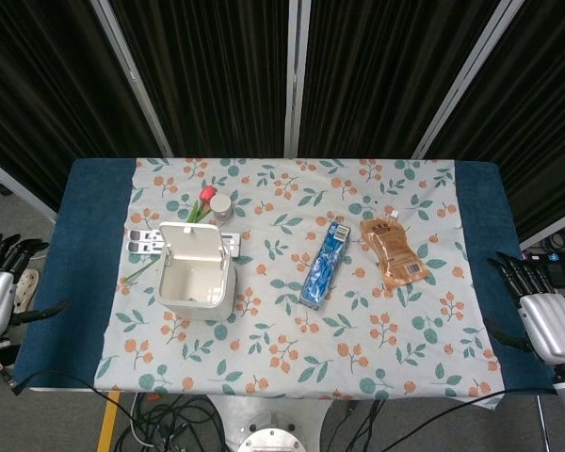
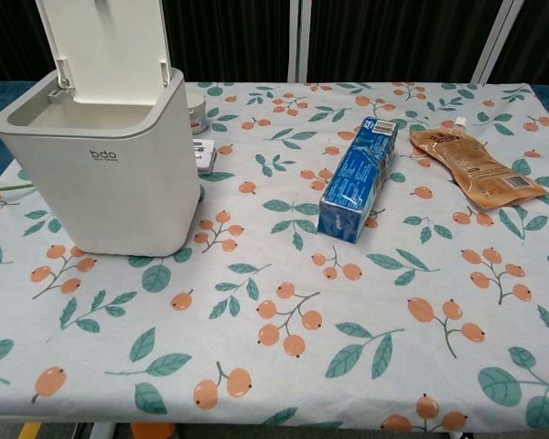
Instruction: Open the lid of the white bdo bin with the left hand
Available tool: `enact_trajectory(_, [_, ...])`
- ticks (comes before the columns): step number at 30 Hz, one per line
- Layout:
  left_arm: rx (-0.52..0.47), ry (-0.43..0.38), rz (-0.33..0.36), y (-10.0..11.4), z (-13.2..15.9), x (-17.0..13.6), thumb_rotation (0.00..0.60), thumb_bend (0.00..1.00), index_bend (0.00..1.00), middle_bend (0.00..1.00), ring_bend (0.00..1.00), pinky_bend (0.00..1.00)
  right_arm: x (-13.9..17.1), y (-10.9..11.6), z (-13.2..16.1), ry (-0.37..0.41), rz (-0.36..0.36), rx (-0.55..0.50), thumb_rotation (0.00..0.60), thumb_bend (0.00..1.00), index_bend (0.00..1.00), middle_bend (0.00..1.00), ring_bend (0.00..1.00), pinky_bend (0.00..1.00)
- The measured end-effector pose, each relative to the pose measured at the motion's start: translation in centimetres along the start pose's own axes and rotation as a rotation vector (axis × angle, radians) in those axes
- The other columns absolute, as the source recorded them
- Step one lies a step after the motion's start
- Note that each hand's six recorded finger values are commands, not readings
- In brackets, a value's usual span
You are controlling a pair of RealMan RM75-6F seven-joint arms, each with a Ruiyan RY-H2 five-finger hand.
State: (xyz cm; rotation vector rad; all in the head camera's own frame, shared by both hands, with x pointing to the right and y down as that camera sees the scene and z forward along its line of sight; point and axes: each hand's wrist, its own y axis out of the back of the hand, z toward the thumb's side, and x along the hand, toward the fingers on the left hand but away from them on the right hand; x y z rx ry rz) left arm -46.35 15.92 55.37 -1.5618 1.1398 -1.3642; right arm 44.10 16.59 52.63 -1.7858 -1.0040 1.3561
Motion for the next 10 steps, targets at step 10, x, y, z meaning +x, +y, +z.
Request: enact_trajectory(10, [0.009, 0.134, -0.055, -3.2, -2.1, -5.8, 0.46, 0.0, 0.19, 0.17, 0.1, 0.01, 1.5, -2.0, -0.5, -0.028, -0.098, 0.025, 0.6, 0.23, 0.0, 0.0, 0.0, 0.0])
